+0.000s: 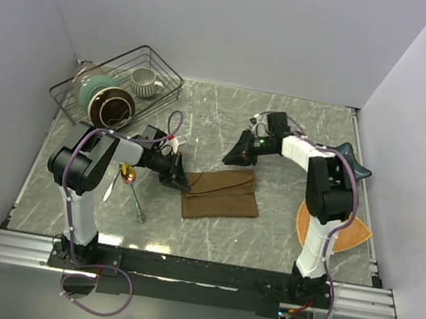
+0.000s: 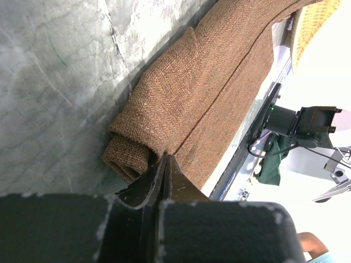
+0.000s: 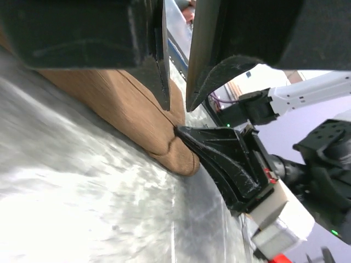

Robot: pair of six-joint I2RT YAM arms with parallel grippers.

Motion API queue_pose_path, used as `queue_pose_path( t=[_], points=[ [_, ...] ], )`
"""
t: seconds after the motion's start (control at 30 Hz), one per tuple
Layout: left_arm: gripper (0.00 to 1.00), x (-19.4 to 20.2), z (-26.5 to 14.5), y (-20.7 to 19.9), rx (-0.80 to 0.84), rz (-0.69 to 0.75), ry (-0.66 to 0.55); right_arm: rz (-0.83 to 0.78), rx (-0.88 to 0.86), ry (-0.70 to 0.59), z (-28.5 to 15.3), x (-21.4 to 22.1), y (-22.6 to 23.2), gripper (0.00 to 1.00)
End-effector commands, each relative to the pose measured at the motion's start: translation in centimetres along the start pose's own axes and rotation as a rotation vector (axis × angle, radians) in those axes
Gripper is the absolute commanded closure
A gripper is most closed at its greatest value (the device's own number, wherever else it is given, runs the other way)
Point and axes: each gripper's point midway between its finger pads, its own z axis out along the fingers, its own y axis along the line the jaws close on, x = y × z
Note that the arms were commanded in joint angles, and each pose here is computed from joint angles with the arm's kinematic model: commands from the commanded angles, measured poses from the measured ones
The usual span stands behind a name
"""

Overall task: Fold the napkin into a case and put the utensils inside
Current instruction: Smooth out the 2/3-rectangle-folded napkin at the center of the board.

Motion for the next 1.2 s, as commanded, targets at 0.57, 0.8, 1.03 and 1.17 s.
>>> queue_pose_path(
  t=[0.57,0.8,1.03,1.17],
  points=[
    [0.97,0.4,-0.5,4.2,-0.145,0.032,0.027,0.266,0.232,0.103,-1.4,5.1,-12.8,0.79],
    [0.97,-0.1,-0.5,2.6,-0.102,0.154,0.048,0.196,0.11,0.11,-1.8,4.5,-8.8,0.78],
    [0.97,0.5,-0.1,3.1,-0.11,0.161,0.063,0.039,-0.073,0.012,-4.5,1.6,0.4,0.62],
    [0.97,0.2,0.1,3.2,-0.113,0.163,0.057,0.044,-0.051,-0.031,-3.9,1.3,1.1,0.57]
  ],
)
